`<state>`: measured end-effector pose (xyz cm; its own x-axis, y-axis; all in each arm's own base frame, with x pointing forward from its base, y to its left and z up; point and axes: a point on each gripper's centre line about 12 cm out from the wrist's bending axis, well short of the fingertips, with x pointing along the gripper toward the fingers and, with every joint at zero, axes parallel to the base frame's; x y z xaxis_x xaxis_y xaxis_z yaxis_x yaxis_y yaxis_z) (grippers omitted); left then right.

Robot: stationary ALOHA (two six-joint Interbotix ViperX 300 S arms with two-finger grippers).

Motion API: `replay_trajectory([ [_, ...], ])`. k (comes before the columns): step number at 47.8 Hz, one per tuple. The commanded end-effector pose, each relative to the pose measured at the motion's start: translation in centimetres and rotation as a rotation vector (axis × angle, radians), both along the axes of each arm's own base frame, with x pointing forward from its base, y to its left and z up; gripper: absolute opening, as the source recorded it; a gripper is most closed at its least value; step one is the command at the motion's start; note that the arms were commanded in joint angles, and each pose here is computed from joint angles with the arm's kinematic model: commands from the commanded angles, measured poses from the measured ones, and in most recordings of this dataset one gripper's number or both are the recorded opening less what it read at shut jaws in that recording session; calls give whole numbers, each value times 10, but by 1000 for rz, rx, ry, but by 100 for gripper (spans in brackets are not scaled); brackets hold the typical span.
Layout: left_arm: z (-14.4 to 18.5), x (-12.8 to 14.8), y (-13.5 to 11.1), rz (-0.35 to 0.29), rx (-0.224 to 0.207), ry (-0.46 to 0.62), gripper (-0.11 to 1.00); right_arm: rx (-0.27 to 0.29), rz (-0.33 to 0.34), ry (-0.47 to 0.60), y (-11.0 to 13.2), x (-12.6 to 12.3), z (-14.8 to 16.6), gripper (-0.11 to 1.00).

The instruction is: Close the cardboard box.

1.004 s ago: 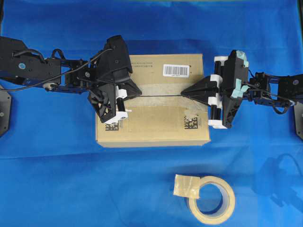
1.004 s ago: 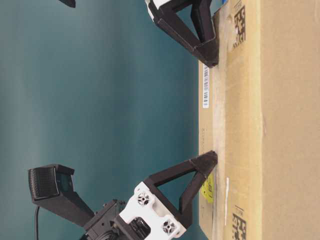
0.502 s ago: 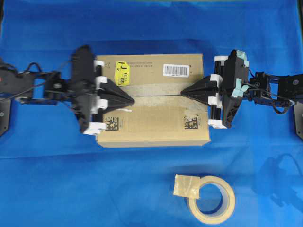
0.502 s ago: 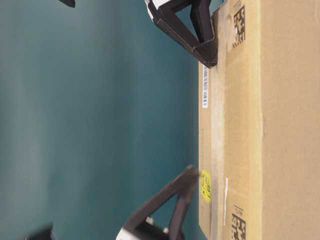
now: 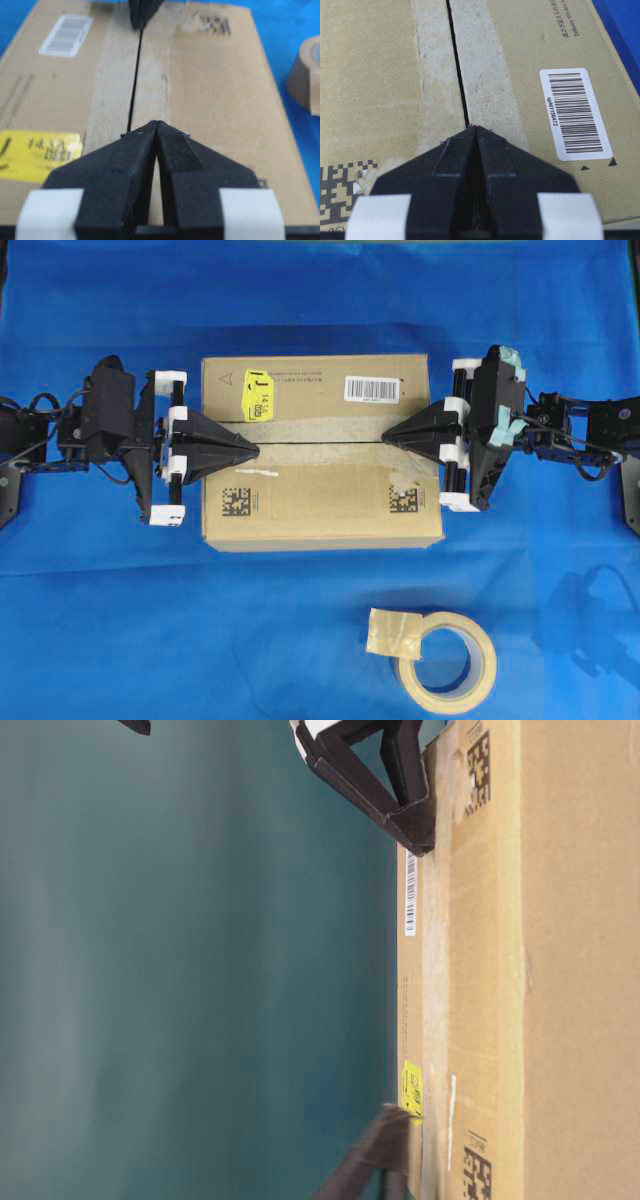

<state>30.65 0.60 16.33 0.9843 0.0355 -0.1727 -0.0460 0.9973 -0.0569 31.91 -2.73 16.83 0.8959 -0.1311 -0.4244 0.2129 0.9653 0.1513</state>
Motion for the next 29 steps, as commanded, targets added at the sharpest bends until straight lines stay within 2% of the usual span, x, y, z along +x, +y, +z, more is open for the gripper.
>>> replay_trajectory([
  [1,1,2,0,4,0,-14,0,-1,-4,-28,-1,5,8,0],
  [29,-12,-5,4,22,-4,20,0,-1,-4,-29,-1,5,9,0],
])
